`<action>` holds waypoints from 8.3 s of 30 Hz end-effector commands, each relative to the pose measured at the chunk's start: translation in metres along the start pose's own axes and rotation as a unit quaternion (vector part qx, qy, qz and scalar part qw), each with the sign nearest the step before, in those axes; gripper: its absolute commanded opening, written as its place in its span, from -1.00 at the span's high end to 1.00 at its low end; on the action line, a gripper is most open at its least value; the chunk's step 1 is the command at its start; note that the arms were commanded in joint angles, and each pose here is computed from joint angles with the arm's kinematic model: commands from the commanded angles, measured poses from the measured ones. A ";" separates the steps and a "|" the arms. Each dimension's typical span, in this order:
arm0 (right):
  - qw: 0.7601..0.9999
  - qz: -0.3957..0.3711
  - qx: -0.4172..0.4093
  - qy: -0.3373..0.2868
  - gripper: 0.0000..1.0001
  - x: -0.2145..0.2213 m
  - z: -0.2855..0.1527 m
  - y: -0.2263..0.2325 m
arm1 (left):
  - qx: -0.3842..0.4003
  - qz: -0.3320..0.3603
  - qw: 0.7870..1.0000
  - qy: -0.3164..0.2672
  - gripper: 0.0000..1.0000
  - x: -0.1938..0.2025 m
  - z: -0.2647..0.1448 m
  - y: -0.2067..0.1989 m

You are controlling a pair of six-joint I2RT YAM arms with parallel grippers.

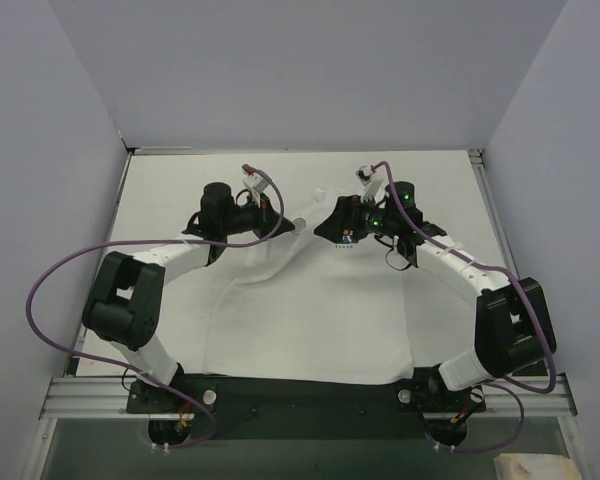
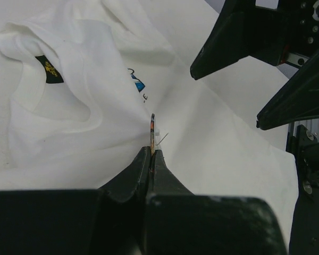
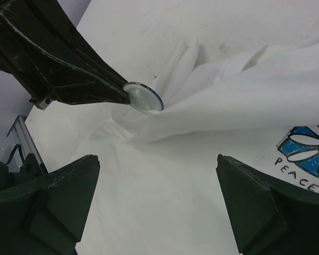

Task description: Pin the brooch onto the clothing

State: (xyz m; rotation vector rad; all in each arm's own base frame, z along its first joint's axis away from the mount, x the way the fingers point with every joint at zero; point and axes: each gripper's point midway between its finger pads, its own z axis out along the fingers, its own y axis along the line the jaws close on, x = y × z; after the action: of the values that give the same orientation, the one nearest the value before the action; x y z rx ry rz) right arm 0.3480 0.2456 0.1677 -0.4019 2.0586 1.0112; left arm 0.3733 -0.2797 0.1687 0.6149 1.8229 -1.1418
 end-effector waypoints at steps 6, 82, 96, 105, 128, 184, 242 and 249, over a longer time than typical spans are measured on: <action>0.990 -0.066 -0.110 -0.063 -0.96 -0.036 0.003 0.043 | 0.091 0.040 0.995 -0.019 1.00 -0.018 -0.014 -0.044; 0.969 -0.014 -0.242 -0.033 0.42 -0.011 0.010 0.095 | 0.179 0.052 0.982 -0.028 1.00 -0.029 -0.029 -0.094; 0.969 -0.016 -0.244 -0.015 0.61 -0.005 0.015 0.096 | 0.171 0.066 0.983 -0.021 1.00 -0.036 -0.024 -0.098; 0.971 -0.014 -0.240 -0.009 0.77 -0.003 0.017 0.094 | 0.161 0.092 0.983 0.003 1.00 -0.040 -0.013 -0.107; 0.975 -0.021 -0.221 -0.005 0.57 -0.006 0.007 0.093 | 0.053 0.116 0.992 0.022 1.00 -0.033 -0.008 -0.094; 0.998 0.029 -0.049 0.011 -0.47 0.041 -0.033 0.029 | -0.317 0.162 0.932 0.061 1.00 0.118 -0.008 -0.084; 0.985 -0.056 -0.153 -0.058 -0.76 0.021 -0.058 0.074 | -0.026 0.037 0.992 -0.121 1.00 0.015 -0.041 -0.142; 0.974 -0.077 -0.205 -0.060 -0.81 0.012 -0.057 0.092 | 0.071 0.035 0.993 -0.093 1.00 0.016 -0.050 -0.150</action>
State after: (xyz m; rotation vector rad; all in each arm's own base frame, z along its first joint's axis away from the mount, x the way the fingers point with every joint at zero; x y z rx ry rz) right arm 0.2590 0.2489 0.1891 -0.5387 1.8753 1.2891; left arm 0.2547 -0.2921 0.1995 0.4723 1.7155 -1.0327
